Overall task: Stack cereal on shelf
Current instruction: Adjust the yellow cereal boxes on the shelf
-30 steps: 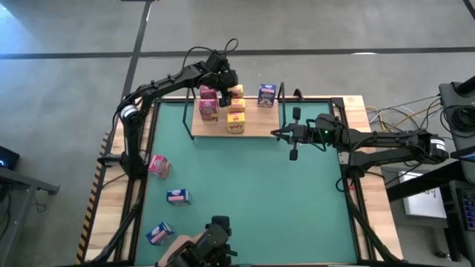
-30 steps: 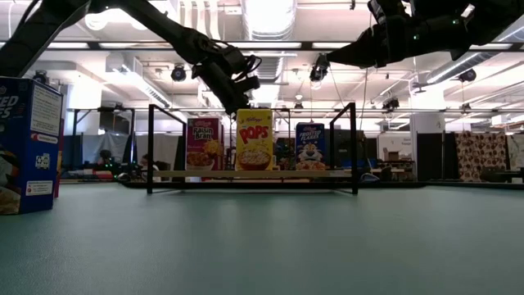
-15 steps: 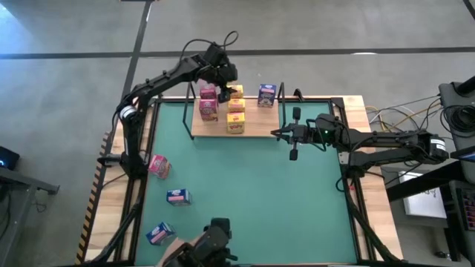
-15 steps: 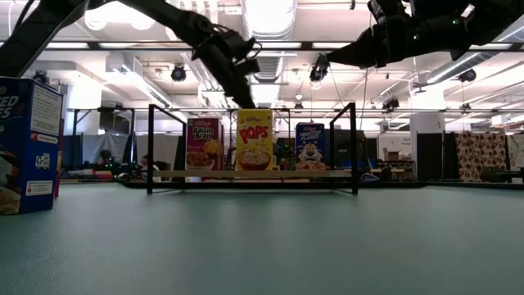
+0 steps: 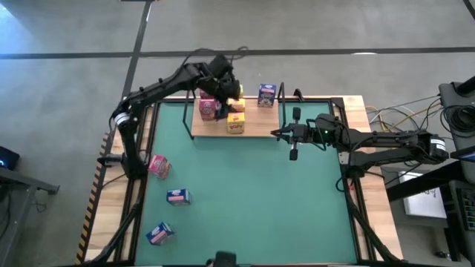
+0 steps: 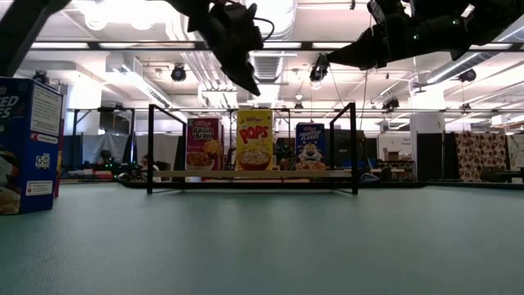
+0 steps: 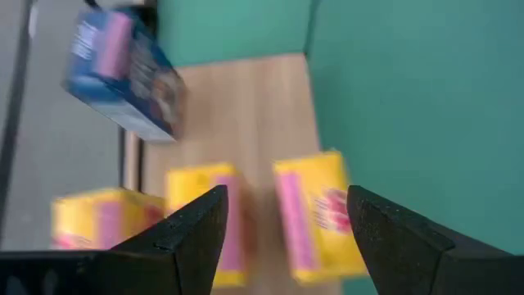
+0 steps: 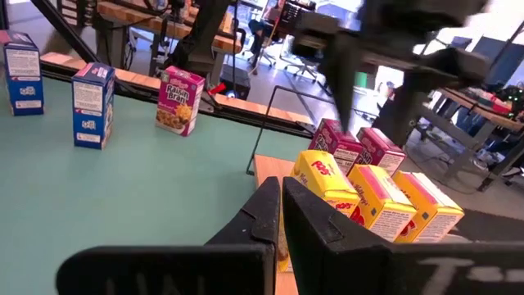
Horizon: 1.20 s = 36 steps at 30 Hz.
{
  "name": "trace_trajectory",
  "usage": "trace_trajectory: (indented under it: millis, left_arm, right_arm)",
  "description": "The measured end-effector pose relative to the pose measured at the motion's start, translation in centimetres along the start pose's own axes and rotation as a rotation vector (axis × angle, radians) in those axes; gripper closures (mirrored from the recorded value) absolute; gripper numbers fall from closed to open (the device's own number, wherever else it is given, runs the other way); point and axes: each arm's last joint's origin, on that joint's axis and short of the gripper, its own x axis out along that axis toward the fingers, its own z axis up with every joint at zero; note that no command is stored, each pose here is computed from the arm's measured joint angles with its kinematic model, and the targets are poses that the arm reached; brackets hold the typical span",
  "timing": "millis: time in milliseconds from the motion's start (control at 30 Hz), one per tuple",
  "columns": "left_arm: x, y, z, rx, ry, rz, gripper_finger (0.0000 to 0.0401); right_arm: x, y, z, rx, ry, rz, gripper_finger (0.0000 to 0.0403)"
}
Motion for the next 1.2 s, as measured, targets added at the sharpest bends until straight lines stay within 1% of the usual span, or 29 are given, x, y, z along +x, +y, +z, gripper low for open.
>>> trace_trajectory:
  millis: [133, 200, 367, 467, 533, 600, 667, 800, 900, 933, 967, 1100, 1200]
  left_arm:
    - [0.3, -2.9, -1.1, -0.025, 0.062, 0.037, 0.0168]
    - [0.2, -4.4, -1.7, -0.037, 0.065, 0.071, 0.0168]
    - [-0.1, -8.0, -3.7, -0.045, 0.067, 0.229, 0.0168]
    - [0.2, -9.3, -5.0, -0.036, 0.068, 0.321, 0.017]
    - [0.5, -9.9, -5.8, -0.027, 0.056, 0.358, 0.018]
    - [1.1, -10.3, -6.7, -0.024, 0.057, 0.387, 0.02]
    - [1.6, -10.5, -7.4, -0.024, 0.058, 0.415, 0.0231]
    - [2.6, -10.3, -7.9, -0.03, 0.003, 0.46, 0.0311]
    - [3.8, -10.0, -7.9, -0.031, -0.028, 0.473, 0.0374]
    - [4.1, -10.0, -7.9, -0.031, -0.026, 0.472, 0.0387]
    - [4.4, -9.9, -7.9, -0.033, -0.026, 0.472, 0.0393]
    - [5.7, -9.6, -8.0, -0.045, -0.014, 0.466, 0.0383]
    - [6.4, -9.6, -8.1, -0.049, 0.0, 0.46, 0.0385]
  right_arm:
    - [0.0, 0.0, 0.0, 0.014, 0.004, 0.001, 0.0394]
    - [0.0, 0.0, -0.1, 0.015, 0.007, 0.003, 0.0394]
    - [0.0, 0.0, -0.1, 0.017, 0.008, 0.003, 0.0394]
    - [0.0, 0.0, 0.0, 0.016, -0.001, 0.0, 0.0394]
    - [0.0, 0.0, 0.1, 0.023, -0.006, -0.002, 0.0394]
    - [0.0, 0.0, 0.1, 0.024, -0.007, -0.002, 0.0394]
    - [0.0, 0.0, 0.1, 0.024, -0.008, -0.002, 0.0394]
    - [0.0, 0.0, 0.1, 0.024, -0.007, -0.002, 0.0394]
    - [0.0, 0.0, 0.1, 0.023, -0.008, -0.002, 0.0394]
    - [0.0, 0.0, 0.1, 0.023, -0.008, -0.002, 0.0394]
    - [0.0, 0.0, 0.1, 0.023, -0.008, -0.002, 0.0394]
    - [0.0, 0.0, 0.1, 0.023, -0.007, -0.002, 0.0394]
    - [0.0, 0.0, 0.1, 0.022, -0.007, -0.002, 0.0394]
